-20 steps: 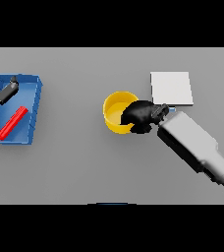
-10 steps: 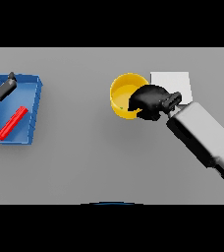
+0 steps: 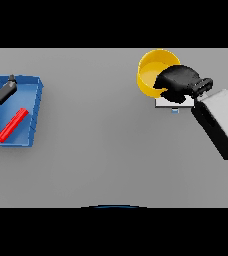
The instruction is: Pick up the red beaker and tilt it to pour out 1 green nut into yellow bowl. Pick up the yellow bowl and place it on the metallic measuring scale.
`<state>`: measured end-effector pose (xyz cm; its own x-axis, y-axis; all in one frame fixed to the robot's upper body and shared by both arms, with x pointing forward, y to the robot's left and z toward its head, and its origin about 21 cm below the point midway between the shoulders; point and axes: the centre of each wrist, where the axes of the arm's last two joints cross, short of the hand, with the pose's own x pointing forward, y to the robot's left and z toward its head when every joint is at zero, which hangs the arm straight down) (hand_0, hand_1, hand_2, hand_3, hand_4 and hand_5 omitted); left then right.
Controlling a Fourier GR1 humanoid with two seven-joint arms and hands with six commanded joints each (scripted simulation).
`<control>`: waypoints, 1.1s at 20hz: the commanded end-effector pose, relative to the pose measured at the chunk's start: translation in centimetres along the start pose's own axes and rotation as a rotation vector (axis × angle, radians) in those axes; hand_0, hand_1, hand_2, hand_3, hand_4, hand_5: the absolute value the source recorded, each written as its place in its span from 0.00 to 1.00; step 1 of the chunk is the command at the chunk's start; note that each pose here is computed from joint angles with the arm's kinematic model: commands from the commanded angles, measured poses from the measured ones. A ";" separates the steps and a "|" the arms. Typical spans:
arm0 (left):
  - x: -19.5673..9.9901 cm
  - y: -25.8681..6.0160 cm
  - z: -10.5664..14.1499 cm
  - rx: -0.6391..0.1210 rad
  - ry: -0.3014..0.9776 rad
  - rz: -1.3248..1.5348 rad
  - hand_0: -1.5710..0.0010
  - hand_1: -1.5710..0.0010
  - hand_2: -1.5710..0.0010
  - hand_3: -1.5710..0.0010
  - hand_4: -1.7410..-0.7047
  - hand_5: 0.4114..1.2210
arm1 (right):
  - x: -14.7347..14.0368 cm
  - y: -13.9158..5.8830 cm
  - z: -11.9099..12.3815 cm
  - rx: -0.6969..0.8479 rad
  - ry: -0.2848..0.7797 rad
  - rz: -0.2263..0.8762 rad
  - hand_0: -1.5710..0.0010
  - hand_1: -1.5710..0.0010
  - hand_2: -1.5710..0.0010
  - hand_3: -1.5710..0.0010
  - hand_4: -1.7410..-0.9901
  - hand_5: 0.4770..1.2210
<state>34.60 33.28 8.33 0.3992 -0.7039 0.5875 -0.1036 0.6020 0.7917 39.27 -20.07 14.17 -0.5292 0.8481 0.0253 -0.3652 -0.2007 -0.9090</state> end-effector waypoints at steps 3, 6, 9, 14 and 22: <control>-0.1 0.3 0.2 -0.002 0.009 0.001 1.00 1.00 1.00 1.00 0.97 0.35 | -1.9 0.0 -0.2 -0.017 0.047 -0.030 0.00 0.00 0.04 0.25 0.00 1.00; 0.2 0.3 0.2 0.001 0.010 -0.005 1.00 1.00 1.00 1.00 0.98 0.35 | -3.9 1.0 -0.3 -0.025 0.100 -0.064 0.00 0.00 0.04 0.25 0.00 1.00; -0.2 0.3 0.2 -0.004 0.011 -0.006 1.00 1.00 1.00 1.00 0.98 0.34 | -5.5 2.4 -0.5 -0.028 0.143 -0.075 0.00 0.00 0.07 0.20 0.00 1.00; -0.2 0.1 0.3 -0.004 0.015 -0.004 1.00 1.00 1.00 1.00 0.98 0.33 | -7.0 4.5 -1.2 0.005 0.186 -0.112 0.00 0.00 0.11 0.14 0.00 1.00; 0.0 0.2 0.1 0.002 0.004 -0.016 1.00 1.00 1.00 1.00 0.98 0.32 | -6.9 5.7 -1.9 -0.005 0.155 -0.165 0.07 0.00 0.15 0.08 0.00 1.00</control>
<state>34.43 33.39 8.51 0.4044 -0.7120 0.5740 -0.0990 0.5899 0.8014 42.32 -26.15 8.00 -0.3384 0.9346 0.1099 -0.4336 -0.0512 -0.8996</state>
